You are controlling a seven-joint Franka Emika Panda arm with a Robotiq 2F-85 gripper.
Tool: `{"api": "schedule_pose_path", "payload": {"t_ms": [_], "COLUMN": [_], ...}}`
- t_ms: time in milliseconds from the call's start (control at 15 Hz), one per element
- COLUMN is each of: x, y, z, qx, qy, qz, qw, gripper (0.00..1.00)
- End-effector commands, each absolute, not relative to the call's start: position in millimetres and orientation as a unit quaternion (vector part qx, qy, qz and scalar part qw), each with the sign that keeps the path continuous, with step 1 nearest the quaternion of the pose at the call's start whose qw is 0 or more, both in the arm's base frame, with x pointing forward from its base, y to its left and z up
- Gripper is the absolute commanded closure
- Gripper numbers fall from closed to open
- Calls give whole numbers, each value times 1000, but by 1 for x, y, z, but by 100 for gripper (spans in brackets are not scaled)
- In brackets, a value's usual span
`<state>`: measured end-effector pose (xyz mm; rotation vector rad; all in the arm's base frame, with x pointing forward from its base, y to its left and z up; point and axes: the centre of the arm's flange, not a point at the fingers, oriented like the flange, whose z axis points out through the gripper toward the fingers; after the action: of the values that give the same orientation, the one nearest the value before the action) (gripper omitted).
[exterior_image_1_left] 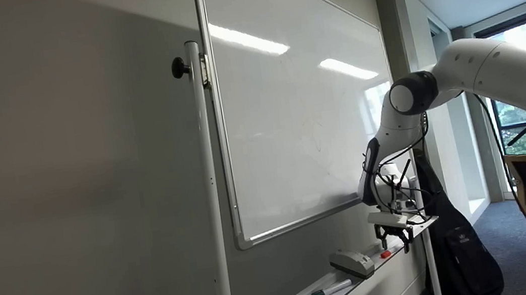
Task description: Move the orange marker slightly to the left
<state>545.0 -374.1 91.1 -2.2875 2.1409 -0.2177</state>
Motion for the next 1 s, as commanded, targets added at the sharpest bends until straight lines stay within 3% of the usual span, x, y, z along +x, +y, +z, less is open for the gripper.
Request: {"api": "schedule_pose_path", "payload": {"t_ms": [0, 267, 467, 533, 600, 733, 933], "x": [552, 552, 553, 553, 554, 555, 551], "y": [-380, -381, -381, -382, -382, -383, -386], "z": [92, 92, 93, 93, 93, 94, 95], "qx": [-723, -723, -723, -723, -723, -723, -721], "qy": [689, 688, 688, 688, 688, 689, 691], "qz": [-57, -57, -58, -57, -59, -59, -48], "qw": [-6, -7, -7, -6, -6, -5, -7], "gripper": [19, 20, 36, 37, 49, 50, 76]}}
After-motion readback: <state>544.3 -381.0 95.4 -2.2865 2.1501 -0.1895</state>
